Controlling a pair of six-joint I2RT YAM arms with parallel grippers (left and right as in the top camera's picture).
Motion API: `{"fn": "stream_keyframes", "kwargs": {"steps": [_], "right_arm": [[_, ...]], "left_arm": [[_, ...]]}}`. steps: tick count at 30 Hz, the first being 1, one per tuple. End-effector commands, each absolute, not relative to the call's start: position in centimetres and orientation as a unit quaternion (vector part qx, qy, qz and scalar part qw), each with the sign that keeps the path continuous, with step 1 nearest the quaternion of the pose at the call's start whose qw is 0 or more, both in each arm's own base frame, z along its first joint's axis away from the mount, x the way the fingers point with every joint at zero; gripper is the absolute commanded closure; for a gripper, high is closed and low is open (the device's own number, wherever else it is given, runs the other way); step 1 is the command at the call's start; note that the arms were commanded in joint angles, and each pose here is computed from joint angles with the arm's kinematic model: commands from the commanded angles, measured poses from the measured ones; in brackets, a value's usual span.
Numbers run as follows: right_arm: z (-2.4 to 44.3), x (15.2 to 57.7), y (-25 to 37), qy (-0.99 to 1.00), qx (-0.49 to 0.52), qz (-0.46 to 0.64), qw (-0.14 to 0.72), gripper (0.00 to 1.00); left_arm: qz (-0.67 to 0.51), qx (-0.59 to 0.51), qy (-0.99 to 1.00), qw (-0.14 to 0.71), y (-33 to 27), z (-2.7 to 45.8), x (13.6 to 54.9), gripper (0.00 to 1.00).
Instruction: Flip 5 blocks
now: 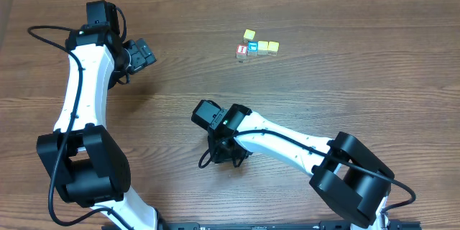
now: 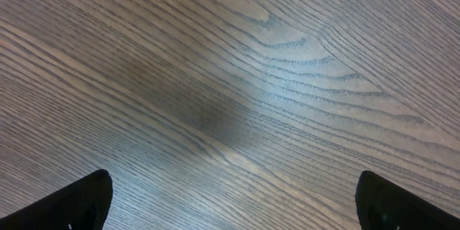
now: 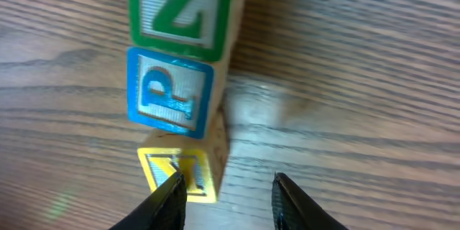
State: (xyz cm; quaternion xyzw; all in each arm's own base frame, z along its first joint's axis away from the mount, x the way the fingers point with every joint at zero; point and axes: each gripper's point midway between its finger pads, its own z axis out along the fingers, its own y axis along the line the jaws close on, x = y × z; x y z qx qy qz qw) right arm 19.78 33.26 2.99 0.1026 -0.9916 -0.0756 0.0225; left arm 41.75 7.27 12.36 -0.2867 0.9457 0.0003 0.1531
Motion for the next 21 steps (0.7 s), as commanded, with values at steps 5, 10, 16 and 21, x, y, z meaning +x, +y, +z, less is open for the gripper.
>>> {"fn": "stream_keyframes", "kwargs": {"steps": [5,10,16,21], "right_arm": [[9.9,21.6,34.1,-0.987,0.118,-0.101,-0.046,0.61],[11.5,21.1,33.6,-0.978,0.175,-0.100,-0.051,0.96],[11.1,18.8,32.6,-0.946,0.314,-0.067,-0.029,0.96],[10.6,15.6,32.6,-0.911,0.410,-0.047,-0.007,0.96]], "left_arm": [[0.009,-0.289,0.945,0.151,7.7,12.0,41.9,0.00],[0.009,-0.289,0.945,0.151,7.7,12.0,41.9,0.00],[0.009,-0.289,0.945,0.151,7.7,12.0,41.9,0.00],[0.009,-0.289,0.945,0.151,7.7,12.0,41.9,0.00]]}}
